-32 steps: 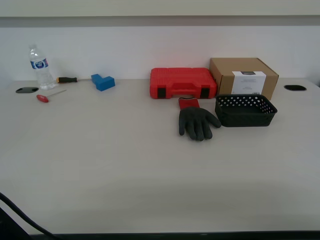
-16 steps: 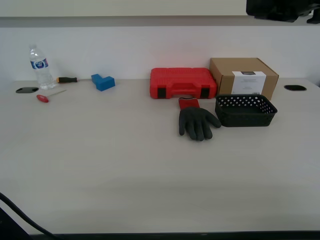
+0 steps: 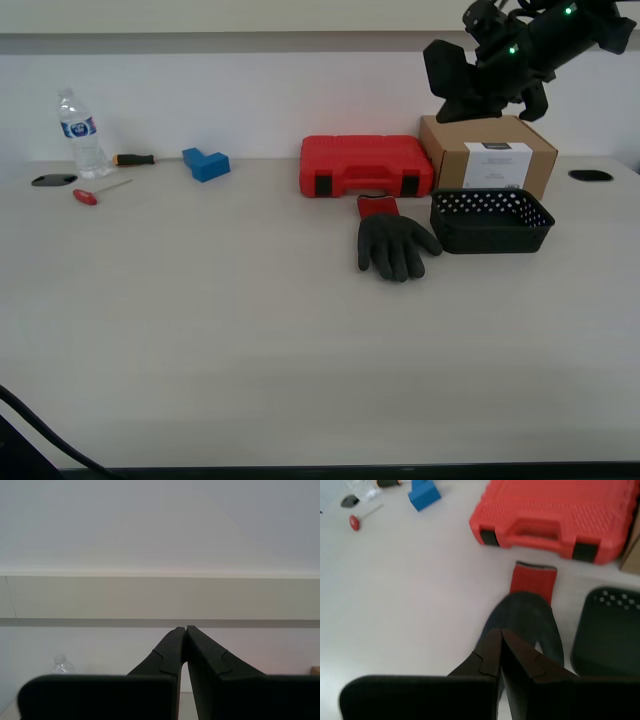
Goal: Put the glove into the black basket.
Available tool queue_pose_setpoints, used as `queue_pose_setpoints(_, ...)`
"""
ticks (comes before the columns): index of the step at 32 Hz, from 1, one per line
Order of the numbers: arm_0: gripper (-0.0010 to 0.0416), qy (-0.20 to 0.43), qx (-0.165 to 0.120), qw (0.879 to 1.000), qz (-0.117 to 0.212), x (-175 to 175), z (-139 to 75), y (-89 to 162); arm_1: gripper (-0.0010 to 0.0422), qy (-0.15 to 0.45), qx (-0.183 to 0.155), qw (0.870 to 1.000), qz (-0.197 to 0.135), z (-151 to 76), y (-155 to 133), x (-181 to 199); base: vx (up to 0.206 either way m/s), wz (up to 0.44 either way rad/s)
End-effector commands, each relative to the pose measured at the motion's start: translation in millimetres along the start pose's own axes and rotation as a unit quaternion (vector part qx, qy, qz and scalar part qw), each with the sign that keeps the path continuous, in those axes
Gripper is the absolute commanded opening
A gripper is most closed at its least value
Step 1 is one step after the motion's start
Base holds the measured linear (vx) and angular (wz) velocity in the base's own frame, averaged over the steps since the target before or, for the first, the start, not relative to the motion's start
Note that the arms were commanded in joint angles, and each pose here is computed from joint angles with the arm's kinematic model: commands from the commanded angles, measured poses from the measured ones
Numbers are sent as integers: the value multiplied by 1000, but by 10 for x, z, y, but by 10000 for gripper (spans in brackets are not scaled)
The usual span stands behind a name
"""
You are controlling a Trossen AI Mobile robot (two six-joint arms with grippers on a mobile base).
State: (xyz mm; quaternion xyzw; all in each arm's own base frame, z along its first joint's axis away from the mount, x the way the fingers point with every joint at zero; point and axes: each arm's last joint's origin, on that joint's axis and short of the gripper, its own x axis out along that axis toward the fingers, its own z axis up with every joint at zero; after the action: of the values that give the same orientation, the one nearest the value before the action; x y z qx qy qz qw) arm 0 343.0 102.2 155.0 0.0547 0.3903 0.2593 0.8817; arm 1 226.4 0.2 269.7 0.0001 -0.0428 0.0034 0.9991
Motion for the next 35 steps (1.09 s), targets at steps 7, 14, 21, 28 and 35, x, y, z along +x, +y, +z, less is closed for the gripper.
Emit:
queue_pose_setpoints(7, 1, 89, 19, 995, -32, 222, 157, 38, 0, -3, 0, 1000, 5, 7, 4, 1, 0, 0)
queue_pose_setpoints(14, 1, 154, 10, 988, -27, 688, 183, 204, 0, -3, 0, 1000, 5, 7, 4, 1, 0, 0)
queue_pose_setpoints(21, 1, 245, 0, 968, -46, 1229, 4, 335, 0, -3, 0, 1000, 5, 7, 3, 1, 0, 0)
queue_pose_setpoints(28, 1, 302, -9, 951, -69, 1679, -103, 239, 0, -3, 0, 1000, 5, 6, 3, 1, 0, 0)
queue_pose_setpoints(35, 37, 284, 4, 955, -82, 1750, 32, 141, 0, -3, 0, 1000, 5, 7, 4, 1, 0, 0)
